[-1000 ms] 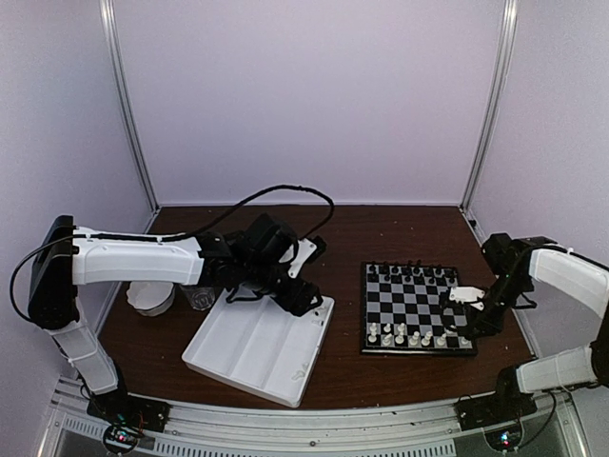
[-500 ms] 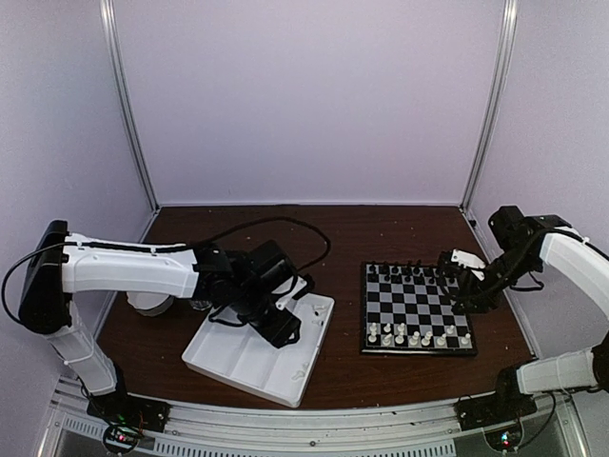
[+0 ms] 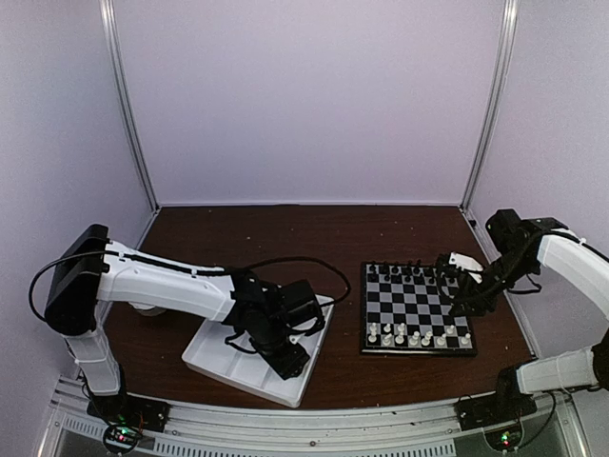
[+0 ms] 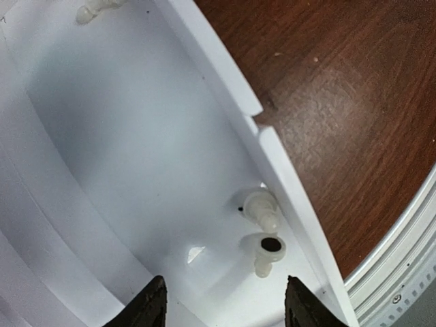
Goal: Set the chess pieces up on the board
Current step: Pick up the pawn from the storage box.
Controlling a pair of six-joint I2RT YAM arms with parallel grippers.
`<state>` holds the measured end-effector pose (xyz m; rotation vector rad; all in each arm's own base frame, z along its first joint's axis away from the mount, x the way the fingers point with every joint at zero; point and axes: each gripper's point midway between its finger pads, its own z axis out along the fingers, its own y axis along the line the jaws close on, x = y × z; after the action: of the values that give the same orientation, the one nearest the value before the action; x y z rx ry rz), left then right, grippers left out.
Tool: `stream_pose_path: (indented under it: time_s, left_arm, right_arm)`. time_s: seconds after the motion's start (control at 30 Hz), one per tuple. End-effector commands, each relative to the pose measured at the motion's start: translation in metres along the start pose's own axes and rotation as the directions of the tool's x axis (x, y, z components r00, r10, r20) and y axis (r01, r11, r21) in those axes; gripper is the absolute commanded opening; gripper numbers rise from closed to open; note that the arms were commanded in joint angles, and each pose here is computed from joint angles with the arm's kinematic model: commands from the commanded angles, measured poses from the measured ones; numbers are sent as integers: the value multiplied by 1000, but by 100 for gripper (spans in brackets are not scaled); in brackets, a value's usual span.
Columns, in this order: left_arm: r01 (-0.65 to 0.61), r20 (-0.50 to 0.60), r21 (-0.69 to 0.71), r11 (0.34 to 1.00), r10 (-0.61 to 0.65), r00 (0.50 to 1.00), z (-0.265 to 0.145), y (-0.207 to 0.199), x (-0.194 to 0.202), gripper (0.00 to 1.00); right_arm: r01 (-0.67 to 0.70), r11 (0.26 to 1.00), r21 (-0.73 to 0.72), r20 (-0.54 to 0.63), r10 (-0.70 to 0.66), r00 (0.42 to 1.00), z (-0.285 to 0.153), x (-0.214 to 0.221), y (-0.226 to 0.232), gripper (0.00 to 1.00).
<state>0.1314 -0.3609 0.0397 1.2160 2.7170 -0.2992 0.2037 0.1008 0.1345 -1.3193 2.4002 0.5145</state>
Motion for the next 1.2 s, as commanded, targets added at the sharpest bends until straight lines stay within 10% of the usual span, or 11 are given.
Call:
stream_pose_path:
  time_s: [0.0,0.4,1.17]
  left_arm:
    - [-6,70,-25,1000,8,997,-2,1,-23,60]
    - [-131,170,1,991,129,977,11,-10,-55,57]
    - [-173,268,161,972,125,955,14,-14,-64,9]
  right_arm:
    - [-4,1000,-15,11,4,1000,4,-1,4,41]
    - [-6,1000,-15,-5,6,1000,3,1,6,42]
    - [-4,999,-35,-19,3,1000,8,-5,10,41]
